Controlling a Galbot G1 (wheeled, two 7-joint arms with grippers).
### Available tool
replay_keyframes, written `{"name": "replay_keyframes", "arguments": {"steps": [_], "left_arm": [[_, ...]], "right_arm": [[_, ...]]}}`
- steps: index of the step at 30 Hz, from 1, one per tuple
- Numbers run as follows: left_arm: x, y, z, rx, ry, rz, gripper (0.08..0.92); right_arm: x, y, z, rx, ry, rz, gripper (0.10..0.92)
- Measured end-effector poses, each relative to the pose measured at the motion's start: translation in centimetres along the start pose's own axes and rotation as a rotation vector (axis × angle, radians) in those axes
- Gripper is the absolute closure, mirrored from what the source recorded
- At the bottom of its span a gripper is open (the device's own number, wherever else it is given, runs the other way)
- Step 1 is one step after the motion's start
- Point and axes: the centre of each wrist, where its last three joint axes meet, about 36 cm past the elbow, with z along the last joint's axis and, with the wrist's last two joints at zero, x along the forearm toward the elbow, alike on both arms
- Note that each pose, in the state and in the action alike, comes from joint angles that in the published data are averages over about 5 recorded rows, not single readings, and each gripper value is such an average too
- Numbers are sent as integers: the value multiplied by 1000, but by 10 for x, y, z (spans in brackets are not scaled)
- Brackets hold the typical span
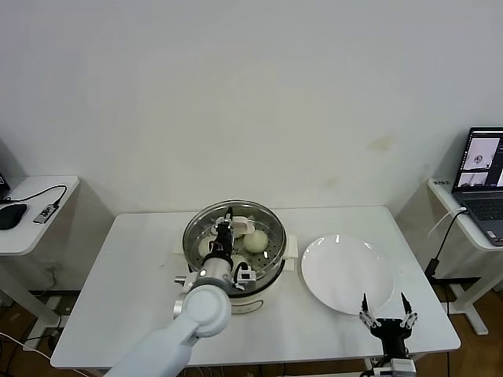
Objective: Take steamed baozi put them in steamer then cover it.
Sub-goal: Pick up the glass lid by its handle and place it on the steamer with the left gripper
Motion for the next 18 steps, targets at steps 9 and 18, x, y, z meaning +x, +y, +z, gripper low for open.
{"name": "replay_keyframes", "arguments": {"steps": [9, 18], "left_arm": [[-5, -4, -6, -4, 8, 2, 860], [-5, -10, -5, -11, 17, 11, 860]], "right_arm": [[1, 4, 4, 11, 11, -14, 200], [1, 5, 6, 14, 17, -18, 200]]}}
